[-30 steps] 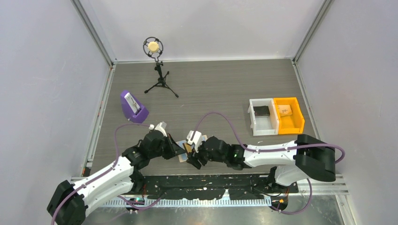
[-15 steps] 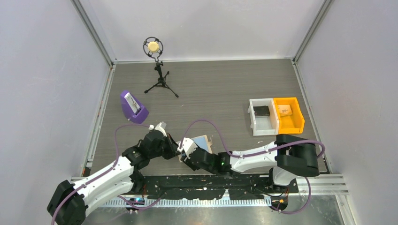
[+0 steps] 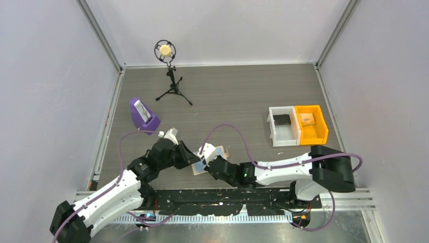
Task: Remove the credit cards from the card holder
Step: Remove the credit card from the card holder, then place the credit card in the storage box.
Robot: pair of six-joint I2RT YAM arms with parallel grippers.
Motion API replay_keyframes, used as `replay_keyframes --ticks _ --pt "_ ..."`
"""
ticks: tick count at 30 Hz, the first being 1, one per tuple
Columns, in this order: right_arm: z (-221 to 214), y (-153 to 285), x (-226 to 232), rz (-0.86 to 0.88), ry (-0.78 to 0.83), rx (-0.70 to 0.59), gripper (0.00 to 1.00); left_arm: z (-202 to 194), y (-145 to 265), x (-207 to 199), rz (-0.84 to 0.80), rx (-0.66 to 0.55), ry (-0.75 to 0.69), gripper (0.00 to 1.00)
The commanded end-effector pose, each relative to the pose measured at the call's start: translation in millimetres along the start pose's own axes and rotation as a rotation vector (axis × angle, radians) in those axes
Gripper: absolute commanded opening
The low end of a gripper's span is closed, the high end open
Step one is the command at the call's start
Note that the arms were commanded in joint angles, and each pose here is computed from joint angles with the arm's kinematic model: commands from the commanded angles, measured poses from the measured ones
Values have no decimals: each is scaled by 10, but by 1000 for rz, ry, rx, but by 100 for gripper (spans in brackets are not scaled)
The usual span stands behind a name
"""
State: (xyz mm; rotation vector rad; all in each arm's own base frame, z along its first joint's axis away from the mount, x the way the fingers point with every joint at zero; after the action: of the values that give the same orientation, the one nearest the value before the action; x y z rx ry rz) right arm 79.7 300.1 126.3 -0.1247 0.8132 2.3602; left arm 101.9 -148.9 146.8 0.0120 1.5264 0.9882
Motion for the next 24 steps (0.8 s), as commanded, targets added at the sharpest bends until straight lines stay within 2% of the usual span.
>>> replay_keyframes --ticks 1,5,12,19,24 --pt "143 182 -118 1 -79 -69 5 124 203 -278 -40 -90 -102 25" --pt "200 341 -225 77 -117 -113 5 177 373 -355 -26 -130 -212 35" --pt "184 582 -466 187 -208 -150 5 220 661 -521 -52 -135 -393 45" --pt "187 842 -586 365 -212 -189 5 151 822 -706 -224 20 -640 58" --pt "224 920 -614 468 -211 -201 5 130 778 -818 -251 150 -713 60"
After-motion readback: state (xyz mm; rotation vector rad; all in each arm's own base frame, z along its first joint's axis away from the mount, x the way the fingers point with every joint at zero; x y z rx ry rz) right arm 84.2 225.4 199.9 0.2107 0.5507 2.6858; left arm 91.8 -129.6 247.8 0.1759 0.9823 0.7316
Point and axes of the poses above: each gripper's point midway between its finger pads, its own y axis back along the fingers, its own x axis along the line the jaws close on, z = x × y, the point moved 10 cm from there along y, back along the fingers, and after that the axes turned 13 degrees about y, right-handed, at the moved point
